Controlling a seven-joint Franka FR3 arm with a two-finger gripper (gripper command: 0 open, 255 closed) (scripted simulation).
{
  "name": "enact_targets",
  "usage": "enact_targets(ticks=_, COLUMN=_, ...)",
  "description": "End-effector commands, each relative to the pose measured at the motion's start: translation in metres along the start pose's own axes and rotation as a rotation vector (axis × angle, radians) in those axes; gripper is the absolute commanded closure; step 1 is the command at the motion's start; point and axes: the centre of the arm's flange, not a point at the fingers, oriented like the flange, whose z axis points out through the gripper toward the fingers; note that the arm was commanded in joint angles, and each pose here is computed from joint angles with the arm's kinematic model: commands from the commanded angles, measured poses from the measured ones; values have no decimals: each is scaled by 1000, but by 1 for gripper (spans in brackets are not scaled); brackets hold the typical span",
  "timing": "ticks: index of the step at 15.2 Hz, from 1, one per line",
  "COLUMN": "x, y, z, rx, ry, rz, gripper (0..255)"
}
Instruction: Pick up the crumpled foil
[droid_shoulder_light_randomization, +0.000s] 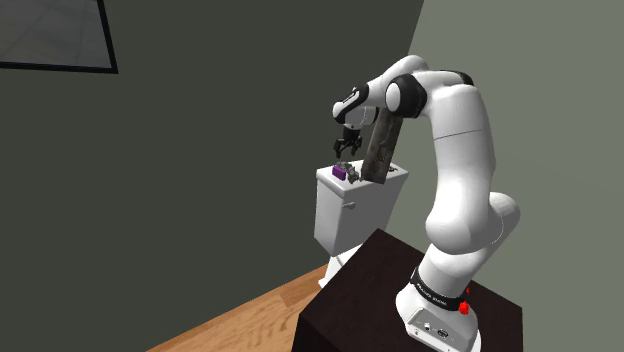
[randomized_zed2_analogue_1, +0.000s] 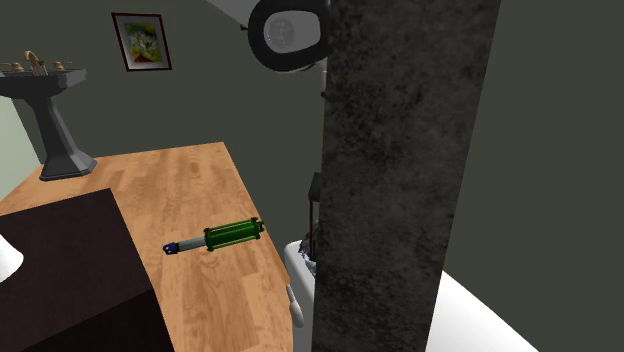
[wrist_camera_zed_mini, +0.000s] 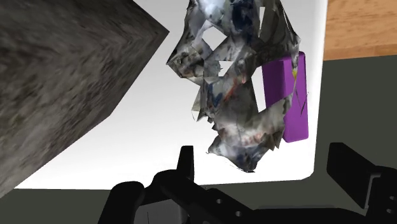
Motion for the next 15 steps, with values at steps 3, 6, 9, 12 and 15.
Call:
enact_targets(ticks=3, x=0, y=3, z=19, rx=0, ry=1, rz=1, gripper=0)
enact_targets(ticks=6, x=-2, y=2, z=38, rx=0, ry=1, rz=1, gripper=0)
enact_targets(ticks=9, x=-3, y=2, z=37, rx=0, ry=1, rz=1, gripper=255)
enact_targets(ticks=12, x=-3, y=2, z=37, rx=0, ry=1, rz=1, gripper=255)
enact_targets(ticks=15, x=-3, y=2, z=37, rx=0, ry=1, rz=1, gripper=255)
